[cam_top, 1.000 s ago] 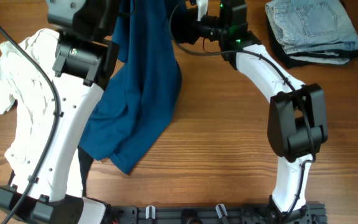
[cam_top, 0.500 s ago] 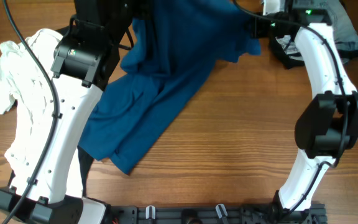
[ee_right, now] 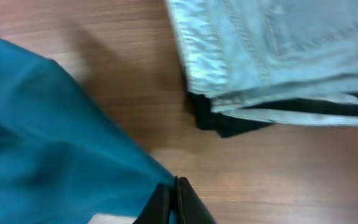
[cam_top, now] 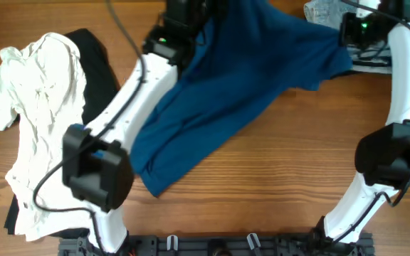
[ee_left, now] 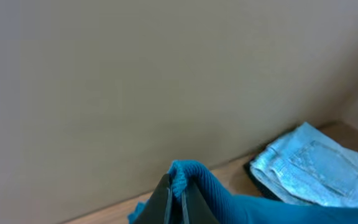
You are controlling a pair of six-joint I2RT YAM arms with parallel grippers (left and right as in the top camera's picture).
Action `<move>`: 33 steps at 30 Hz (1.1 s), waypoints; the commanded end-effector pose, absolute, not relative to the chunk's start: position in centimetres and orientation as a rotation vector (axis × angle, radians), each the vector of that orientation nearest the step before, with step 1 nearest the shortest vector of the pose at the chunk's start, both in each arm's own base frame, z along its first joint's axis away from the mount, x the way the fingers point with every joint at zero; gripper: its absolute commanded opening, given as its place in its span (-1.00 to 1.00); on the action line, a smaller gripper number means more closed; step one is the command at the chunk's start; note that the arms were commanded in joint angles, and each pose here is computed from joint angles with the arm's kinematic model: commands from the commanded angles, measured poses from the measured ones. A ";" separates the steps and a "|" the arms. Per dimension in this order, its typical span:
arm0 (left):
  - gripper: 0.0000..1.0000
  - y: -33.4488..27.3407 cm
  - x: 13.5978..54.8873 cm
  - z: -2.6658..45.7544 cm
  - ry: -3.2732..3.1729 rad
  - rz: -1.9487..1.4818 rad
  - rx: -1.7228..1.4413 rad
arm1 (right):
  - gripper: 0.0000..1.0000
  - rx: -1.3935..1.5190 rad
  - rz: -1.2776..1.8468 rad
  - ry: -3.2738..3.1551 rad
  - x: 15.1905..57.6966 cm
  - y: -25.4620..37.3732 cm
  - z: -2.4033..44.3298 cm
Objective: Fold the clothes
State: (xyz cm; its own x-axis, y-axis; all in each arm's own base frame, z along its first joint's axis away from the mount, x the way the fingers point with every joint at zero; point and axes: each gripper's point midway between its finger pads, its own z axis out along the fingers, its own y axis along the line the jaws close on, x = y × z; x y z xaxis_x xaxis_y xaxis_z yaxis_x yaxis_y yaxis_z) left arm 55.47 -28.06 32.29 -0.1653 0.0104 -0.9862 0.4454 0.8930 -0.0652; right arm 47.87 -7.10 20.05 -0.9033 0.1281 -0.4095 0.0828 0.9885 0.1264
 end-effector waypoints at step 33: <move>0.99 -9.3 47.4 14.8 2.676 -0.328 -0.291 | 0.68 -0.381 0.103 2.531 61.5 8.6 2.1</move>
